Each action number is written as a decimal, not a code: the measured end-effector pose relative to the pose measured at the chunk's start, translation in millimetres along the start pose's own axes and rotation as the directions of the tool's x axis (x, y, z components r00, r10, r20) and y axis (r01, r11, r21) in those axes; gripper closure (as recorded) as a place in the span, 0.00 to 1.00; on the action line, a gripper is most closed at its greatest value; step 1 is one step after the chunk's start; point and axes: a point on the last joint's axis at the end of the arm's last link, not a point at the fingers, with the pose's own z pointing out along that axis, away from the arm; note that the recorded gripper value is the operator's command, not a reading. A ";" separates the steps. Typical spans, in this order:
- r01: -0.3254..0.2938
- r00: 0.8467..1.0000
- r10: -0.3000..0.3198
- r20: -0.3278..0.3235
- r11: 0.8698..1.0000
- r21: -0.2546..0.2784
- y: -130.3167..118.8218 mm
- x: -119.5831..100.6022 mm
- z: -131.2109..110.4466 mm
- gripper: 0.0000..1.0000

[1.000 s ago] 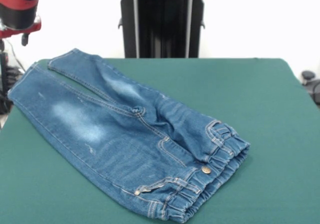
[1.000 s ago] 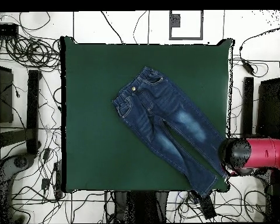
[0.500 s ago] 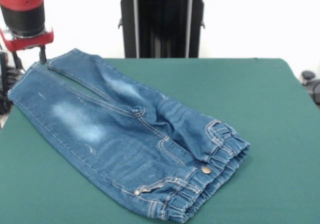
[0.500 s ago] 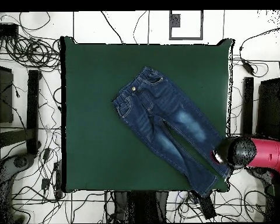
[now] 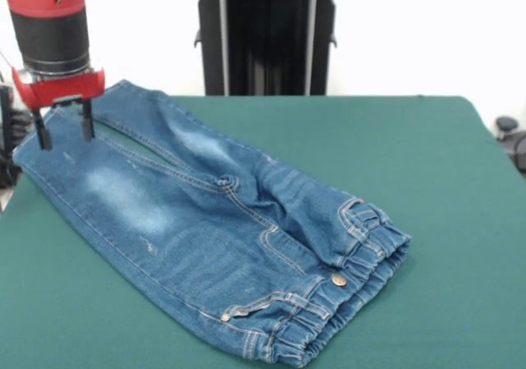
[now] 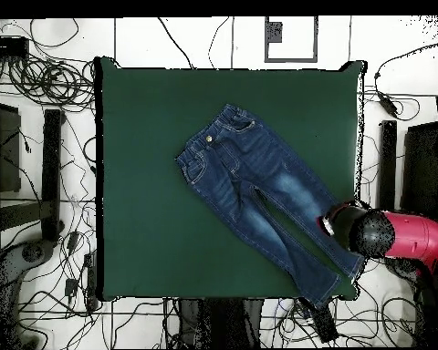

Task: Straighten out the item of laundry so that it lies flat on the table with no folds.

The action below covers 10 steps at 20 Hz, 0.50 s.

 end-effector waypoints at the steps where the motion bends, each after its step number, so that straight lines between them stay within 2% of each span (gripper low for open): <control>1: 0.002 1.000 -0.002 0.019 1.000 -0.004 4.1 -8.6 -2.0 0.00; 10: 0.008 0.998 -0.005 0.063 0.999 -0.043 23.6 -38.7 -12.6 0.00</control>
